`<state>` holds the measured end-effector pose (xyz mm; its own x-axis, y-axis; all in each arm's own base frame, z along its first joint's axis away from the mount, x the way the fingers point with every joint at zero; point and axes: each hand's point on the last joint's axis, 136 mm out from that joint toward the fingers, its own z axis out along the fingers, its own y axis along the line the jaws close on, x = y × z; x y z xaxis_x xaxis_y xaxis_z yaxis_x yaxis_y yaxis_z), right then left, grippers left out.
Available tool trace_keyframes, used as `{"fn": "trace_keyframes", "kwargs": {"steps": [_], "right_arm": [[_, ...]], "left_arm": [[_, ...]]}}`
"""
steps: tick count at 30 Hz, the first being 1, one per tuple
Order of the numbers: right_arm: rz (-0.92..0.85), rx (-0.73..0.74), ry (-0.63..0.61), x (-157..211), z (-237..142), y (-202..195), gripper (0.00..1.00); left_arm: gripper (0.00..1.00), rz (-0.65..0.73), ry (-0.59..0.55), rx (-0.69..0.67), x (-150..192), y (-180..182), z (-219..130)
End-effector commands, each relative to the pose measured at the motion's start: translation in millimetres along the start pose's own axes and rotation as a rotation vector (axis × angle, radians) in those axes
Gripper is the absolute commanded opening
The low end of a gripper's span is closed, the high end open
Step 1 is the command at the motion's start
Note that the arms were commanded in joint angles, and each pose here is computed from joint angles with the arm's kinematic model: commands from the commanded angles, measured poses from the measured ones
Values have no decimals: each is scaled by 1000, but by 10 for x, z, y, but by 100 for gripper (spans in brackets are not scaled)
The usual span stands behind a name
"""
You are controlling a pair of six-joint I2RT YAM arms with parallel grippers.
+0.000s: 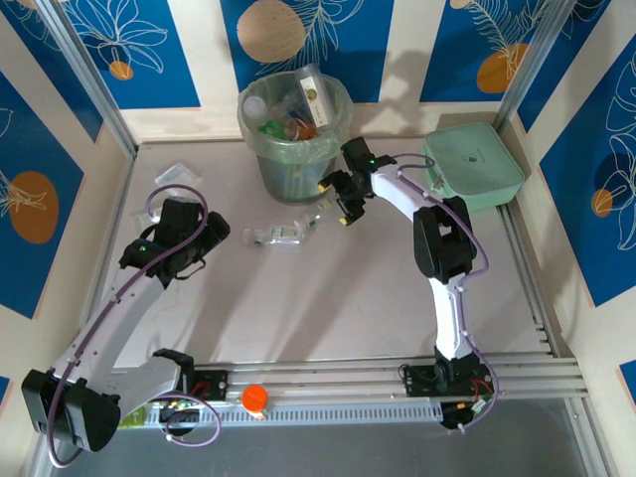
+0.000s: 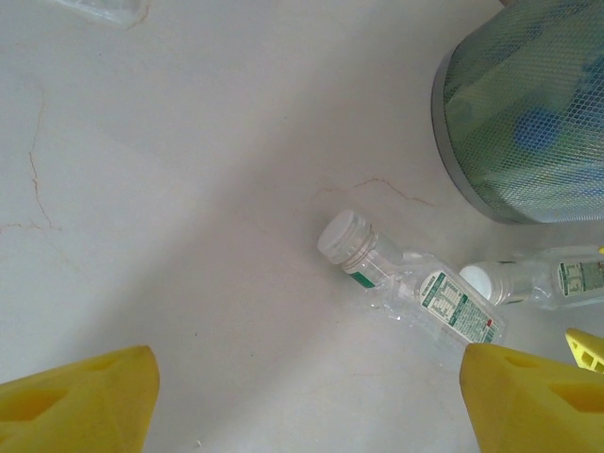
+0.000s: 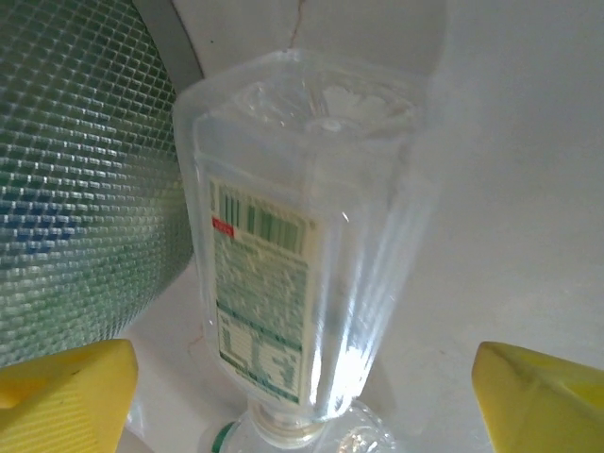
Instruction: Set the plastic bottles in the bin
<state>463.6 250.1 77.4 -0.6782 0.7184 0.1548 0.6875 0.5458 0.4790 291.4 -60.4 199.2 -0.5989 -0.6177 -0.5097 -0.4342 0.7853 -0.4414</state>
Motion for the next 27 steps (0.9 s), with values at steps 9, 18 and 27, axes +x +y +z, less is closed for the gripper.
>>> {"fn": "trace_keyframes", "kwargs": {"steps": [9, 18, 27], "right_arm": [[110, 154, 50, -102, 242, -226, 87], [136, 193, -11, -231, 143, -363, 65], [161, 127, -39, -316, -184, -367, 47]], "left_arm": [[83, 20, 9, -10, 30, 18, 19], [83, 16, 8, -10, 12, -3, 56], [82, 58, 33, 99, 19, -241, 23]]}}
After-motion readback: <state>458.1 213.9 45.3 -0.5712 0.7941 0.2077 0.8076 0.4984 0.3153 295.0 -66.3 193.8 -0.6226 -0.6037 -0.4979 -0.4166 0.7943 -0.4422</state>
